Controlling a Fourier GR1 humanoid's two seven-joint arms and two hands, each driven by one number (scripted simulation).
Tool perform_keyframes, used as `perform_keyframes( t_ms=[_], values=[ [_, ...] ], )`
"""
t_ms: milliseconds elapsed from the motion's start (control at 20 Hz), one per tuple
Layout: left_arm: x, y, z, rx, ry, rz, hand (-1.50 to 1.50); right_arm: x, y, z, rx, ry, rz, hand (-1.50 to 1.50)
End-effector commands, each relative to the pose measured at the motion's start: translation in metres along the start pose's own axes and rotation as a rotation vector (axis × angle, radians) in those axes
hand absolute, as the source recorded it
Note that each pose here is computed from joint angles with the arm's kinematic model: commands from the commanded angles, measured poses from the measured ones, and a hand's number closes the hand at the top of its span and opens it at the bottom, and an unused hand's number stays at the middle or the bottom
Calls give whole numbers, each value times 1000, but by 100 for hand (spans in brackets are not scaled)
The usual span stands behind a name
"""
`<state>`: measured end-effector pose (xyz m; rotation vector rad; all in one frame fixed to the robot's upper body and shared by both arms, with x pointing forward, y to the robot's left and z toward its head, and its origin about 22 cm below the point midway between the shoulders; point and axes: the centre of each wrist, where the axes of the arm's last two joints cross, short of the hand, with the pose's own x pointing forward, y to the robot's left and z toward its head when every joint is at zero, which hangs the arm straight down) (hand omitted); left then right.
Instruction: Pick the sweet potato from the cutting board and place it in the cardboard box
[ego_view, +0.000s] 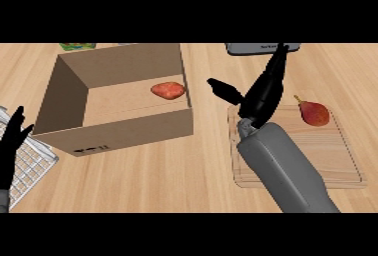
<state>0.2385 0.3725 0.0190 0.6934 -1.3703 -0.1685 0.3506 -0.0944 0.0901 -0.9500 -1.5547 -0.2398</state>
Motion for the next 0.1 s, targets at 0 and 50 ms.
perform_keyframes(
  t_ms=[0, 50],
  values=[
    [-15, 2, 6, -3, 61, -3, 0, -16, -41, 17, 56, 13, 49, -150],
    [-15, 23, 3, 22, 58, -24, 0, -19, -52, 21, 72, 17, 53, -150]
  ],
)
